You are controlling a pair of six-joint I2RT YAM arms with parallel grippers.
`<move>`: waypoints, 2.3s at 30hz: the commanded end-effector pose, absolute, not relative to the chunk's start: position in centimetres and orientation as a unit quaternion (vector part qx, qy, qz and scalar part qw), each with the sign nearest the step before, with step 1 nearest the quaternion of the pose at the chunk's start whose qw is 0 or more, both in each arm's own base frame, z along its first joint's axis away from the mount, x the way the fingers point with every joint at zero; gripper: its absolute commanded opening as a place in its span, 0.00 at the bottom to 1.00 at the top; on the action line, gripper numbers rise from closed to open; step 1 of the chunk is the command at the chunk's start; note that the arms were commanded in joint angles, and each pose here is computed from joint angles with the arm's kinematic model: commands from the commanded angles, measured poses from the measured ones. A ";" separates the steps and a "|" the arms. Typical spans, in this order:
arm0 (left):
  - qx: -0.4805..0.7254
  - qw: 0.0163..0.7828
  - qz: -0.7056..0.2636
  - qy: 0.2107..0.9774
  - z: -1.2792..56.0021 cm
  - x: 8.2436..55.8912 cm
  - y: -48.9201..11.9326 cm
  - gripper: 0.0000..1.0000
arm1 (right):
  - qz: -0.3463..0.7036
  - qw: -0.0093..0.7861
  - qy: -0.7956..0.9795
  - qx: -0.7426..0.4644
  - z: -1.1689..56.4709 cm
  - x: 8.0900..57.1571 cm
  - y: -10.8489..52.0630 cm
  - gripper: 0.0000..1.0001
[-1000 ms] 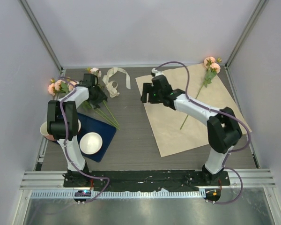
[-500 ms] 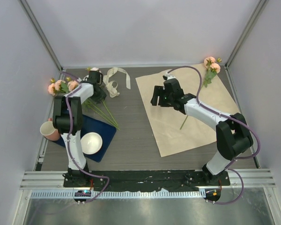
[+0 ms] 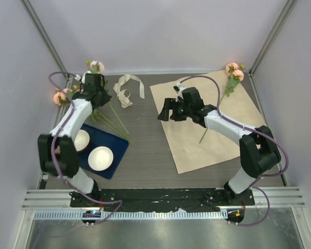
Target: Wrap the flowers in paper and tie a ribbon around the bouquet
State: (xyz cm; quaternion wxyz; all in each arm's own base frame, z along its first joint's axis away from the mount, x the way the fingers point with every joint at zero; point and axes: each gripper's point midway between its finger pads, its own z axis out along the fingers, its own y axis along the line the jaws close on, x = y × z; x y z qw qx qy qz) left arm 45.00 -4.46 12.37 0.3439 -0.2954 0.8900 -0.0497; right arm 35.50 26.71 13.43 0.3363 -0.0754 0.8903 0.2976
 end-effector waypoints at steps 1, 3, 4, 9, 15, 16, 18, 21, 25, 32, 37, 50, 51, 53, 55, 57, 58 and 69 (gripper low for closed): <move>-0.206 0.450 -0.182 0.850 23.2 42.4 -9.2 0.00 | 0.444 0.319 0.818 -0.178 18.8 33.3 33.2 0.83; -0.180 0.464 -0.198 0.844 24.2 39.6 -11.1 0.00 | 0.498 0.317 0.789 -0.170 21.2 32.5 35.6 0.84; -0.168 0.475 -0.220 0.835 25.0 38.9 -12.8 0.00 | 0.521 0.308 0.778 -0.167 21.8 32.0 36.4 0.86; -0.137 0.503 -0.262 0.812 26.3 35.4 -16.0 0.00 | 0.587 0.303 0.730 -0.173 24.5 29.5 39.8 0.86; -0.115 0.494 -0.296 0.809 26.9 33.8 -19.2 0.00 | 0.604 0.319 0.715 -0.148 25.2 28.4 40.0 0.82; -0.108 0.491 -0.301 0.810 26.8 33.8 -20.0 0.00 | 0.608 0.318 0.712 -0.150 25.2 27.9 40.4 0.79; -0.104 0.483 -0.314 0.811 27.0 33.7 -21.1 0.00 | 0.606 0.316 0.717 -0.136 24.5 27.9 40.5 0.62; -0.099 0.475 -0.338 0.807 27.2 33.7 -22.4 0.00 | 0.593 0.331 0.724 -0.121 24.2 28.4 40.0 0.35; -0.114 0.470 -0.318 0.815 27.5 34.0 -22.0 0.19 | 0.521 0.372 0.765 -0.068 22.6 30.2 36.8 0.00; -0.065 0.419 -0.367 0.828 26.3 32.8 -24.8 0.63 | 0.245 0.408 0.863 0.170 15.3 38.5 16.8 0.00; -0.088 0.369 -0.370 0.848 22.2 32.9 -25.3 0.61 | 0.088 0.388 0.894 0.206 11.2 41.2 9.5 0.00; -0.302 0.332 -0.275 0.851 17.9 35.4 -10.0 0.68 | -0.033 0.335 0.919 0.203 5.0 44.2 6.5 0.01; -0.308 0.334 -0.269 0.849 17.8 35.5 -9.5 0.69 | -0.036 0.337 0.919 0.201 5.1 44.2 6.4 0.00; -0.321 0.332 -0.256 0.849 17.2 35.7 -8.5 0.70 | -0.043 0.338 0.919 0.196 5.0 44.3 6.2 0.00; -0.331 0.331 -0.244 0.849 16.7 36.0 -7.9 0.71 | -0.051 0.340 0.919 0.191 5.0 44.4 5.9 0.01; -0.343 0.319 -0.229 0.853 15.8 36.3 -7.4 0.71 | -0.054 0.338 0.921 0.188 4.8 44.4 5.8 0.01; -0.347 0.315 -0.222 0.855 15.5 36.4 -7.1 0.71 | -0.053 0.339 0.920 0.188 4.9 44.4 5.8 0.04; -0.395 0.304 -0.014 0.867 12.4 40.7 0.5 0.62 | -0.032 0.378 0.911 0.161 10.7 43.0 7.4 0.66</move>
